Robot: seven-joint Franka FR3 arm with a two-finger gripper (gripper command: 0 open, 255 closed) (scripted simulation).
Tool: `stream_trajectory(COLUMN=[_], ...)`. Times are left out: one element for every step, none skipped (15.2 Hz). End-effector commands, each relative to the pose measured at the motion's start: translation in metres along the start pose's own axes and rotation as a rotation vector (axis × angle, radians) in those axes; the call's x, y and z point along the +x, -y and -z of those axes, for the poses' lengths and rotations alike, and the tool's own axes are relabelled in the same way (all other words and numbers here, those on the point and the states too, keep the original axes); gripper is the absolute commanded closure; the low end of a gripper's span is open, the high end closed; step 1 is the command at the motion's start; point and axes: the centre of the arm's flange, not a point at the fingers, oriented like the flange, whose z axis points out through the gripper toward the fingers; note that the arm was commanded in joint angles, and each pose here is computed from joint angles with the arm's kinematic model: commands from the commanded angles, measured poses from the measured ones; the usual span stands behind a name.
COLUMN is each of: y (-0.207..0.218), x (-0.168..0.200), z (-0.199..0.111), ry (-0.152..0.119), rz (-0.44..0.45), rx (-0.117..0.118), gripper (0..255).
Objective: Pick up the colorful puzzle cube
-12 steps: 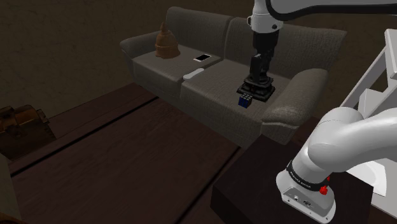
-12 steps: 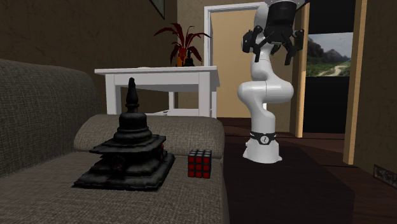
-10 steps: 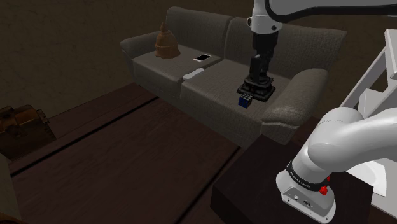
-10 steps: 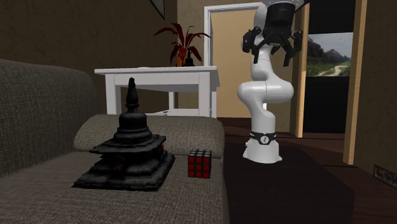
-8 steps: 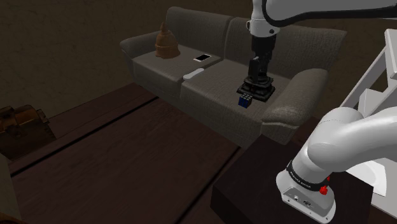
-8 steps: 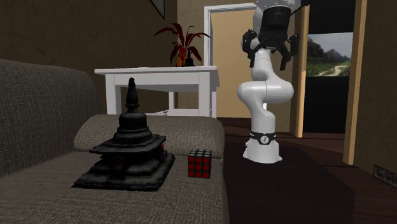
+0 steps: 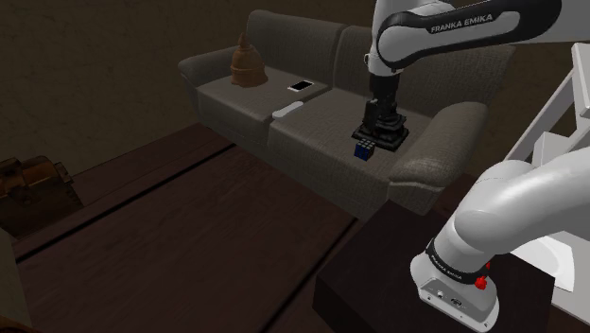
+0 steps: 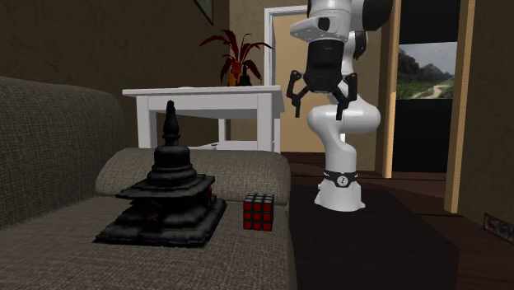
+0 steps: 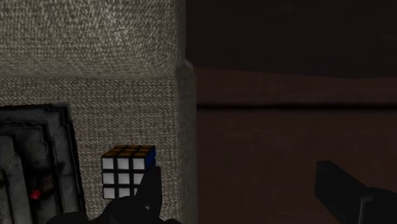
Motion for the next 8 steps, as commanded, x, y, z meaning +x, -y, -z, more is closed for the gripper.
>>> stream_trajectory(y=[-0.016,-0.024,-0.032,-0.041,-0.049,-0.057,-0.065,-0.073], x=[0.009,0.013,0.018,0.023,0.027,0.032,0.037,0.041], z=[-0.02,-0.029,-0.039,-0.048,-0.058,-0.067,-0.077,-0.087], ry=[-0.008,-0.011,-0.014,-0.017,-0.02,-0.023,-0.026,-0.028], rz=[-0.006,-0.01,-0.013,-0.016,-0.02,-0.023,-0.026,-0.03], rx=[0.008,0.012,0.017,0.021,0.025,0.03,0.034,0.038], gripper=[0,0,0,0,0,0,0,0])
